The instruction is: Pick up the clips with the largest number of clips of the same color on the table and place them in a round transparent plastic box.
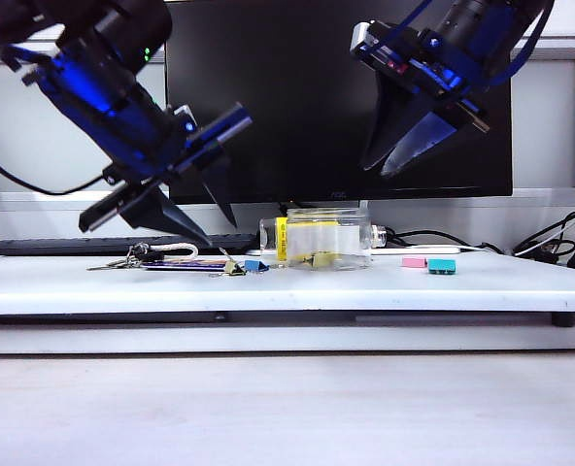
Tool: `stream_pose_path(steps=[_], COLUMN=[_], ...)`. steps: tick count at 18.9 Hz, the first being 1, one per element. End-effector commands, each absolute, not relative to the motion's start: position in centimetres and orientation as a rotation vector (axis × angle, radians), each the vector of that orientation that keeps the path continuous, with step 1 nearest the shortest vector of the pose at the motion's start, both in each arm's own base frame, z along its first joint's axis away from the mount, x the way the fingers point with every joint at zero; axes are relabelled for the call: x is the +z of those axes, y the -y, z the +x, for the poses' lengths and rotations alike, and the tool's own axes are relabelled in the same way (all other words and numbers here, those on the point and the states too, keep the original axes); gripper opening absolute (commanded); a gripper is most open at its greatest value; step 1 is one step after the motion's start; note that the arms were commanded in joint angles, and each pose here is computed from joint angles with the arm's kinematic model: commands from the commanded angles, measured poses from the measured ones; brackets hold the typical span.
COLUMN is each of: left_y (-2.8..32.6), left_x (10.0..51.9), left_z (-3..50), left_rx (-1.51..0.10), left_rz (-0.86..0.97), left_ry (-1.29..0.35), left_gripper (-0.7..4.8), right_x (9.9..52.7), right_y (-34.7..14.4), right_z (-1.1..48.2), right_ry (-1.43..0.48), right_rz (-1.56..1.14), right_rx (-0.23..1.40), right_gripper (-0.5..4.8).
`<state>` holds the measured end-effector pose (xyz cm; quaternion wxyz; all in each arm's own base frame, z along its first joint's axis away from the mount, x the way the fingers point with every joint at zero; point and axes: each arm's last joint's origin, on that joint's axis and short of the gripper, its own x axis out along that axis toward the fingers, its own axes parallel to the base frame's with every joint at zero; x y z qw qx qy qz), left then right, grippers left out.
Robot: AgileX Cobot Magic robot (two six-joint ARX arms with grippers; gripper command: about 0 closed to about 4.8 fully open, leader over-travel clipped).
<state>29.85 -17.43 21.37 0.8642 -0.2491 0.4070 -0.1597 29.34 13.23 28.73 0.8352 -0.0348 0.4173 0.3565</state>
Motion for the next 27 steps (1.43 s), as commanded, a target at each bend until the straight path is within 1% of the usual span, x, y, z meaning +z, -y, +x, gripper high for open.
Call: stream_pose_path(steps=[1,4,9,17,19,27], left_y=[17.7,17.8,17.9,18.0,18.0,18.2], left_x=[20.9,21.0,20.4,20.4,20.4,19.6], left_z=[30.2,30.4,30.6,30.8,30.8,31.1], left_rx=[-0.337,-0.348,-0.333,-0.34,-0.337,-0.338], left_rz=[-0.529,-0.545,-0.554,-0.558,-0.558,-0.556], left_ry=[-0.853,-0.829,-0.846,-0.832,-0.83,-0.841], left_gripper=[1.65,1.65,1.65,1.59,1.46,1.46], right_x=[29.1,29.1,29.2,29.2,29.2,29.2], right_y=[-13.3,-13.3,-13.3,-13.3,-13.3,-13.3], right_z=[29.3,29.3,29.3,29.3,29.3,29.3], right_ry=[-0.862,-0.862,-0.86,-0.858,-0.858,-0.856], right_rz=[-0.072,-0.072,-0.072,-0.072,-0.072,-0.072], right_rx=[0.763,0.763,0.763,0.763,0.763,0.764], right_gripper=[1.47,1.47,1.47,1.47,1.47,1.47])
